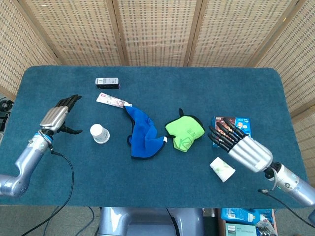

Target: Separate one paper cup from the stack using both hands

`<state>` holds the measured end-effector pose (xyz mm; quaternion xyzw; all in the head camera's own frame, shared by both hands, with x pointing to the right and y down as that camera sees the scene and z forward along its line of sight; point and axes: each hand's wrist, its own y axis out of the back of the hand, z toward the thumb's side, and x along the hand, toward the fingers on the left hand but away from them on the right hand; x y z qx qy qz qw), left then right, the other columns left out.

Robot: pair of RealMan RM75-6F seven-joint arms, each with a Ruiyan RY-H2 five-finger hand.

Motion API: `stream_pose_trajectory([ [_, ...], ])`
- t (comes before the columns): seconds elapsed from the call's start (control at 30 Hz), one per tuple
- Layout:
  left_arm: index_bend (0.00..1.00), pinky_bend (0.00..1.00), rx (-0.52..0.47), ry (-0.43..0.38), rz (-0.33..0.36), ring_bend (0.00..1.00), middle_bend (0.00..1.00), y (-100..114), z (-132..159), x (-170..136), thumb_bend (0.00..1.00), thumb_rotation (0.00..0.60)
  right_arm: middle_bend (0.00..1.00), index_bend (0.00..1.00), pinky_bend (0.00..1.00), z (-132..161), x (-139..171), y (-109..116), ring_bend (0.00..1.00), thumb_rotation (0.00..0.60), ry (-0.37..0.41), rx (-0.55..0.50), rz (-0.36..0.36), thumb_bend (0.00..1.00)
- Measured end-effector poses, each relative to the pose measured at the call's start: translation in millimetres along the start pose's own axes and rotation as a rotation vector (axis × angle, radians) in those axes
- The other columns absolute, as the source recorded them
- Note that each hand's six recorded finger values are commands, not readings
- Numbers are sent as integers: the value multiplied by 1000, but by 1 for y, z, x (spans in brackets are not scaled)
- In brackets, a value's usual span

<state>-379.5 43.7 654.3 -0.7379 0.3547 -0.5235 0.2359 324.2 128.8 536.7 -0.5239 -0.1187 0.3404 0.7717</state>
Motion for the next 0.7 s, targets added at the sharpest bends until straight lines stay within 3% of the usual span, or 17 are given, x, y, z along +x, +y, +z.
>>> stream_pose_trajectory([
  [0.3, 0, 0, 51, 78, 156, 0, 0, 18, -37, -54, 160, 600, 0, 0, 0, -10, 58, -15, 0, 600, -367, -316, 45, 0],
  [0.57, 0, 0, 150, 197, 347, 0, 0, 14, -57, -134, 157, 600, 0, 0, 0, 5, 109, -36, 0, 600, -708, -589, 141, 0],
  [0.7, 0, 0, 180, 245, 347, 0, 0, -1, -51, -167, 155, 600, 0, 0, 0, 9, 117, -36, 0, 600, -754, -618, 154, 0],
])
